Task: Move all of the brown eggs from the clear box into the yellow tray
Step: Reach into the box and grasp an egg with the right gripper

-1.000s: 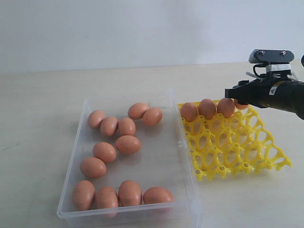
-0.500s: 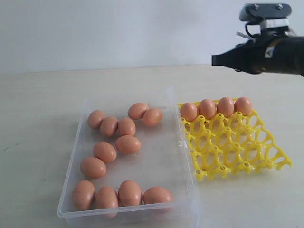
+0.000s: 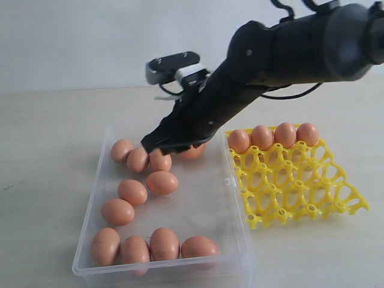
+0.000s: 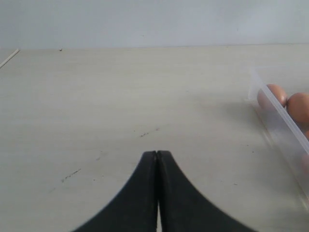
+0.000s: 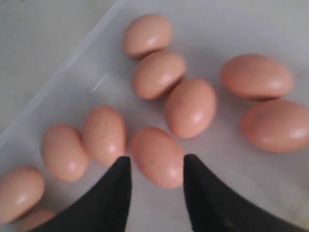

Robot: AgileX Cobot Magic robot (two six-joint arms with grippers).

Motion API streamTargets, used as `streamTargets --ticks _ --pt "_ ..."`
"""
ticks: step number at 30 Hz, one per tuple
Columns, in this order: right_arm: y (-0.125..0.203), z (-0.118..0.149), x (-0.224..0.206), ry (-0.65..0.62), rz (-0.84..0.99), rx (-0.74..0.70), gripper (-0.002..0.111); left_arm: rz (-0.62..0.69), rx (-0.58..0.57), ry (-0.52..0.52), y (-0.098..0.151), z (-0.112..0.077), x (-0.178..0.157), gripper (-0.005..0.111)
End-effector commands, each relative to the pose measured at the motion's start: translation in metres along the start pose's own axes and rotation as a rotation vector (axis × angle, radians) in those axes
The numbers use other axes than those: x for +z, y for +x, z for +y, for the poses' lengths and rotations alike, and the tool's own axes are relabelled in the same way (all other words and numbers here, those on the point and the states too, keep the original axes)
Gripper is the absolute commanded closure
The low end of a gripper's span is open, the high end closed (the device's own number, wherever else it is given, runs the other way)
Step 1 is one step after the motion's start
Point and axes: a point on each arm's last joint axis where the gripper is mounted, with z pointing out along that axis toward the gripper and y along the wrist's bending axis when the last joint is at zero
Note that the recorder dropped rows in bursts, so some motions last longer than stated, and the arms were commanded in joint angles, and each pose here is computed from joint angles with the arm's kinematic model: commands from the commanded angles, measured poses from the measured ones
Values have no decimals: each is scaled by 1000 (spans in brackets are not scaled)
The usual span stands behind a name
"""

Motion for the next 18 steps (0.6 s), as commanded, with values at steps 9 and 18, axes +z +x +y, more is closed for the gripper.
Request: streamTargets --ticks 9,18 --pt "-11 3 57 -52 190 -128 45 -23 -9 7 -3 0 -1 107" --pt "-11 -8 80 16 236 -160 45 -23 -9 7 -3 0 -1 107"
